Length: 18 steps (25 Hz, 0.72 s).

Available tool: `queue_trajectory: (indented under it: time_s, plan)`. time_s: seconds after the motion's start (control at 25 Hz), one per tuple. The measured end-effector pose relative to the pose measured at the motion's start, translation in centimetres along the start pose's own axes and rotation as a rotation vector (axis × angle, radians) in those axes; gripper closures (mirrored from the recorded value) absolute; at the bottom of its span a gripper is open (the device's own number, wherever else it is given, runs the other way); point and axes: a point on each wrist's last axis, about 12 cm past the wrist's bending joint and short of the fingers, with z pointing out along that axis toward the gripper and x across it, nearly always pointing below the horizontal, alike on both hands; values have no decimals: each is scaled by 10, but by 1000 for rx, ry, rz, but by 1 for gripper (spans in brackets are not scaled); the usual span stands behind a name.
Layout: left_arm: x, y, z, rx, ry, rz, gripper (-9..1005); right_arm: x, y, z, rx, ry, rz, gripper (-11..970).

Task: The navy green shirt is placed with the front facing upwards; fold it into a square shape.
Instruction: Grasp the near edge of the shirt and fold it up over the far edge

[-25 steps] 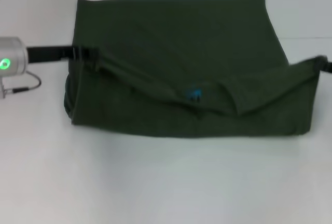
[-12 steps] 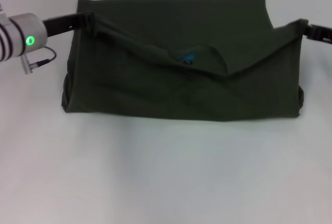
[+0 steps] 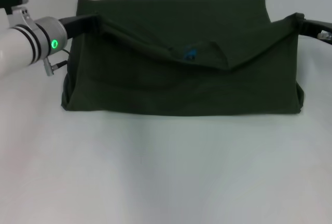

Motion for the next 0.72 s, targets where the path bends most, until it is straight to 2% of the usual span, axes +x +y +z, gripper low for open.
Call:
queue_trajectory:
  time_s: [0.16, 0.72]
  plan:
    - [8, -4, 3, -15, -5, 5, 994, 14, 8, 5, 37, 7, -21, 790]
    - [15, -10, 4, -2, 3, 16, 981, 21, 9, 4, 38, 15, -21, 768]
